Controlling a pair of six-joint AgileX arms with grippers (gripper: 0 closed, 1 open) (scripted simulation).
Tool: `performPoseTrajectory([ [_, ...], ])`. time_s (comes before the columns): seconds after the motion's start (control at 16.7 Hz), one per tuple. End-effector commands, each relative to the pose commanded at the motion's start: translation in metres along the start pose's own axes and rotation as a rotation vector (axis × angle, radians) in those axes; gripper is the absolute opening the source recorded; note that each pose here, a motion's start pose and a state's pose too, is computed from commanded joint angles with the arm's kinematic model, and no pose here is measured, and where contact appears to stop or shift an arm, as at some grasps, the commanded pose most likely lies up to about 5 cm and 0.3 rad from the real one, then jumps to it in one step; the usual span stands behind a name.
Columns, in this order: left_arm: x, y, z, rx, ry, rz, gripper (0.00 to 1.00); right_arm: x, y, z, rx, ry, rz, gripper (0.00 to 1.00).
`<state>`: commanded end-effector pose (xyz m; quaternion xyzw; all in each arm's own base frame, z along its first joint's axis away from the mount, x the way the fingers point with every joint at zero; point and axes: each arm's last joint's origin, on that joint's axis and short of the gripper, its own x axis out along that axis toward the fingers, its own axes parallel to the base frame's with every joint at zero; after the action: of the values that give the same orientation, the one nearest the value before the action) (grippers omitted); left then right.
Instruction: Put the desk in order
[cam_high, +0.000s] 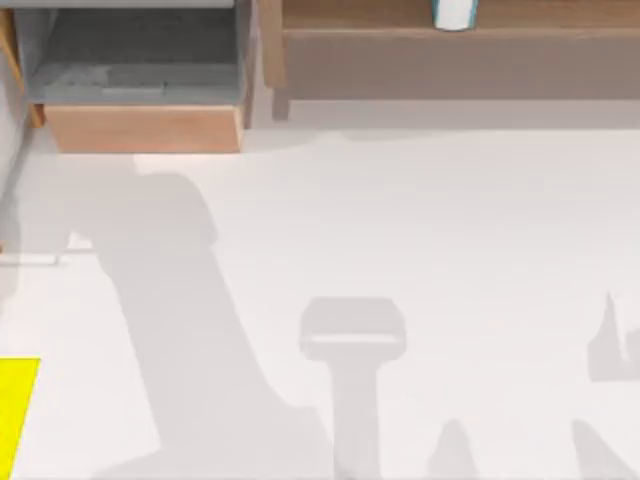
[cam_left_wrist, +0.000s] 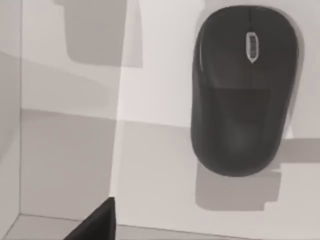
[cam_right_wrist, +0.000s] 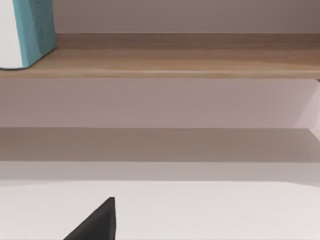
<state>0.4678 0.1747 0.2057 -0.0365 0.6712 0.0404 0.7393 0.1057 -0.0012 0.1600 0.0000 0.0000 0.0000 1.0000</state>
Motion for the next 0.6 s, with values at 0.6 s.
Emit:
performPoseTrajectory([
  [0.6,0.003,0.002,-0.005,0.007,0.0,-0.008,1.0,0.0,0.0,0.0,0.0,0.0,0.0,1.0],
])
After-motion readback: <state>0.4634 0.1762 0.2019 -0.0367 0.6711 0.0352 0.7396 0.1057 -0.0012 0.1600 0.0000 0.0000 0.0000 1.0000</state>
